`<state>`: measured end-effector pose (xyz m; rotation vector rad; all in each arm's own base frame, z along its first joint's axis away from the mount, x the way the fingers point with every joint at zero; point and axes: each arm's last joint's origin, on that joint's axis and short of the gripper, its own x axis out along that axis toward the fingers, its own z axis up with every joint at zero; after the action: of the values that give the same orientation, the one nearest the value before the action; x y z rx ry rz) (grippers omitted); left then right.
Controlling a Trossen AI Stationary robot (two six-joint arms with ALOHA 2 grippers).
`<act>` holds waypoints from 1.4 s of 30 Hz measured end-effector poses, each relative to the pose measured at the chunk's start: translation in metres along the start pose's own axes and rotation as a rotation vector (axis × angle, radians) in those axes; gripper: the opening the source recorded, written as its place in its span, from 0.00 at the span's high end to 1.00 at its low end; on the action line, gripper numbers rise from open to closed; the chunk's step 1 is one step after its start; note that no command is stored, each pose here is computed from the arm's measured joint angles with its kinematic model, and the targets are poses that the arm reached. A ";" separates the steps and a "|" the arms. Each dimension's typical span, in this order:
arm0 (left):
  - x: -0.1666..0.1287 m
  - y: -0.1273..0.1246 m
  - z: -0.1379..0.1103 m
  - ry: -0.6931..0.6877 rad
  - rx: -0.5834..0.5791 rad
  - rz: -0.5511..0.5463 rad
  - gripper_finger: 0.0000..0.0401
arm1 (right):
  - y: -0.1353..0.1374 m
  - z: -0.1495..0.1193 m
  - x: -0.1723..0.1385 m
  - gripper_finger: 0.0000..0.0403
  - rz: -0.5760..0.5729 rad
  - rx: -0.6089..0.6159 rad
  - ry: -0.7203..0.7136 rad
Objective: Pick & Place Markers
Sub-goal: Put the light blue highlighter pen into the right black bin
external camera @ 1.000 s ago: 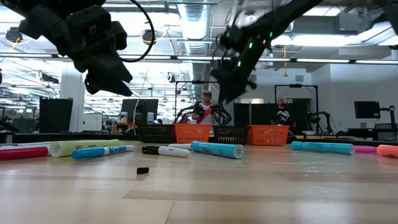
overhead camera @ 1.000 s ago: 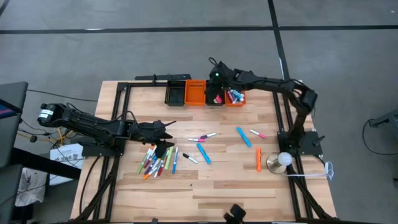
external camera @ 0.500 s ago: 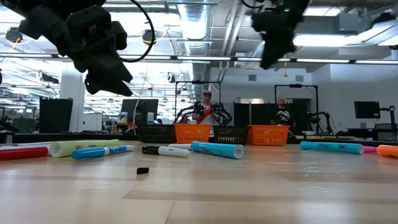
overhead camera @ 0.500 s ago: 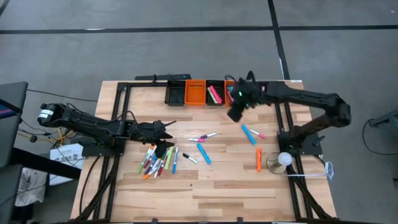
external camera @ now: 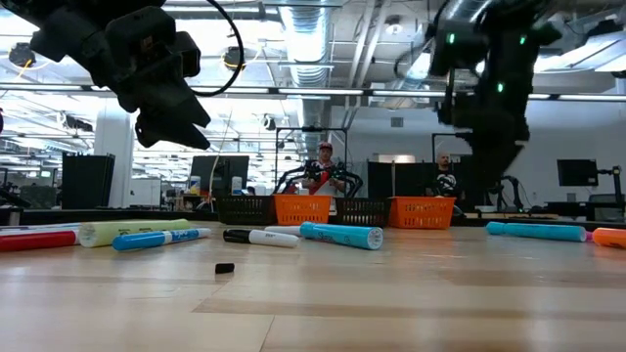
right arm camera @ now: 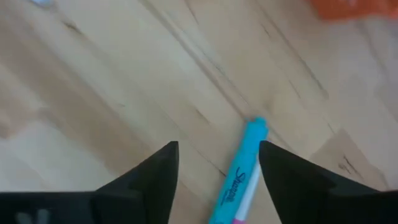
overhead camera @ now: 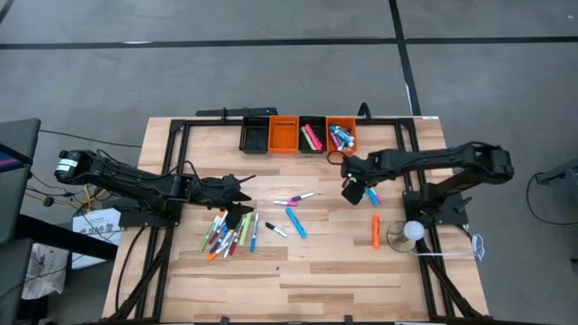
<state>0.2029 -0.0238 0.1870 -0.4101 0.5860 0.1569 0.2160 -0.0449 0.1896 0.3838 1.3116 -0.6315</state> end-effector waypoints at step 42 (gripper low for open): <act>0.000 -0.001 0.001 -0.013 -0.002 -0.007 0.47 | -0.003 -0.004 0.061 0.52 -0.048 0.045 0.206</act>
<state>0.2037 -0.0239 0.1882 -0.4131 0.5717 0.1532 0.2184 -0.0577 0.1297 0.4647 1.5080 -0.6757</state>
